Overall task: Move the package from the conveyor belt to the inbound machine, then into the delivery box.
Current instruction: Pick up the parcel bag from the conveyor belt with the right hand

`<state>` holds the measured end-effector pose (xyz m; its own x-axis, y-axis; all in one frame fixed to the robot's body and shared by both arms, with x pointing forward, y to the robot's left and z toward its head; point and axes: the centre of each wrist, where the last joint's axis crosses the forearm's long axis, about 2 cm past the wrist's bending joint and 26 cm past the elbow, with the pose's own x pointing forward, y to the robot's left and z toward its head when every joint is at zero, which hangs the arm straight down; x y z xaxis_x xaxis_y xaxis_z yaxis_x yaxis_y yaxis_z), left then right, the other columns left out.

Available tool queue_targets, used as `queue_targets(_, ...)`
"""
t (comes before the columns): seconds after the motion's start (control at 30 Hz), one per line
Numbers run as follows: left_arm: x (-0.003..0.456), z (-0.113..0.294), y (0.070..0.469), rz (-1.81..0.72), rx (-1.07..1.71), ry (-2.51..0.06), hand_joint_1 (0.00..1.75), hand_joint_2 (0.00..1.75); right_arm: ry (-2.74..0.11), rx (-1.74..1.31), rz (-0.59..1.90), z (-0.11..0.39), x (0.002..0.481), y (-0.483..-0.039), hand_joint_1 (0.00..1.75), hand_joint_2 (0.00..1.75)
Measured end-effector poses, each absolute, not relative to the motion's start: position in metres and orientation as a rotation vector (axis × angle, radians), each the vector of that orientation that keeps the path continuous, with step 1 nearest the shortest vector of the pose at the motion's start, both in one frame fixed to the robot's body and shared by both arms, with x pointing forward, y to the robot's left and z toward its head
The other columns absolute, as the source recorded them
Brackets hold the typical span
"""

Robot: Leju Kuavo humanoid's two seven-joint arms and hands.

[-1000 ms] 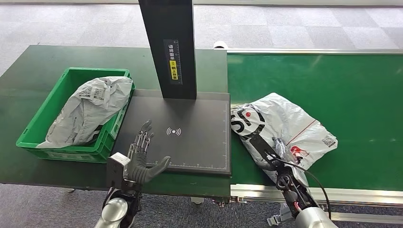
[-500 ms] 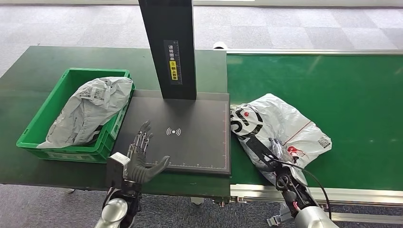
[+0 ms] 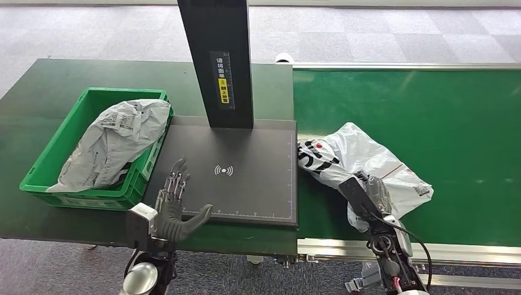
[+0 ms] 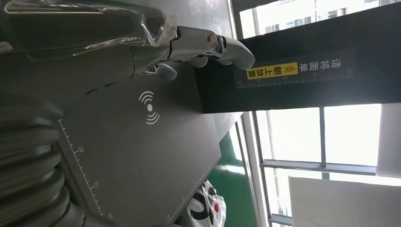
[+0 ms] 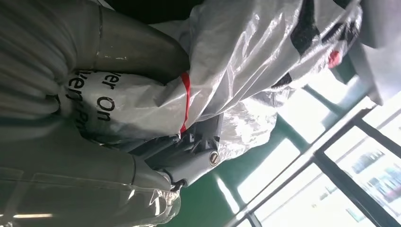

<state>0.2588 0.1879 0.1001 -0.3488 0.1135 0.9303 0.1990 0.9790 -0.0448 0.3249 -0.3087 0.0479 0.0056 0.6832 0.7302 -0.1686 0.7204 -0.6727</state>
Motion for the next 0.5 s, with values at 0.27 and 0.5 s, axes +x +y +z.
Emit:
queue_targets(0.27,0.260,0.101,0.189,-0.087,-0.244,-1.967,0.00,1.75,-1.749,-0.582,0.620,0.071,0.311,-0.315,1.75,1.75)
queue_targets(0.5,0.263,0.102,0.190,-0.052,-0.247,-2.002,0.00,1.75,-1.947,-0.534,0.268,0.087,0.299,-0.324,1.75,1.75)
